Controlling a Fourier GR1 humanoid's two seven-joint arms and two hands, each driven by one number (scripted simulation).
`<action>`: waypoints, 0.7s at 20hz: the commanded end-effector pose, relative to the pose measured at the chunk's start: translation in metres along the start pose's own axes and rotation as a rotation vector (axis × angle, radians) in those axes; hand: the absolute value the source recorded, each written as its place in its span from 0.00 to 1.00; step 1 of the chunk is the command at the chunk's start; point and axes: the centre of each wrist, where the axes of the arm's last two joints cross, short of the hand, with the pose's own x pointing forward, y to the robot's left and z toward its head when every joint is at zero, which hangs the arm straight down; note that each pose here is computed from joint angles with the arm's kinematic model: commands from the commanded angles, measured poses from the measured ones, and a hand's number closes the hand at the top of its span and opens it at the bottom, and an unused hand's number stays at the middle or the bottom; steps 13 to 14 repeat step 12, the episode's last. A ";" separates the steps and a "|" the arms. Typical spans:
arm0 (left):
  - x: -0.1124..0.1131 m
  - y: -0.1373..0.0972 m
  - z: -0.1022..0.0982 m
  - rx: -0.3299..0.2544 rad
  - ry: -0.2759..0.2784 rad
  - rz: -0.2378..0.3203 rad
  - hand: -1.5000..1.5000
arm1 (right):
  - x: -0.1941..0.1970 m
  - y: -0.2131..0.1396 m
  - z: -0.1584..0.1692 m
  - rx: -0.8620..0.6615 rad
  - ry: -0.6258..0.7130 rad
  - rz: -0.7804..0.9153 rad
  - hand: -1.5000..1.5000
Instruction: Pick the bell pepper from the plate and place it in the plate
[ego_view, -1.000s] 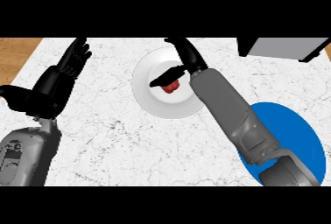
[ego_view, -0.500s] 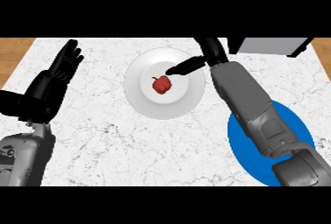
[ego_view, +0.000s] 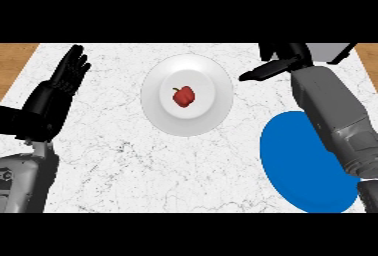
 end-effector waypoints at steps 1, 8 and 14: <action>-0.006 -0.011 0.006 0.008 0.000 -0.014 0.50 | -0.001 -0.041 0.016 0.018 -0.010 0.030 0.00; 0.009 -0.005 0.014 -0.020 -0.014 0.010 0.50 | -0.013 -0.067 0.038 -0.001 -0.014 0.029 0.00; 0.003 -0.007 0.011 -0.031 0.005 0.000 0.50 | -0.014 -0.080 0.046 -0.036 -0.056 0.106 0.00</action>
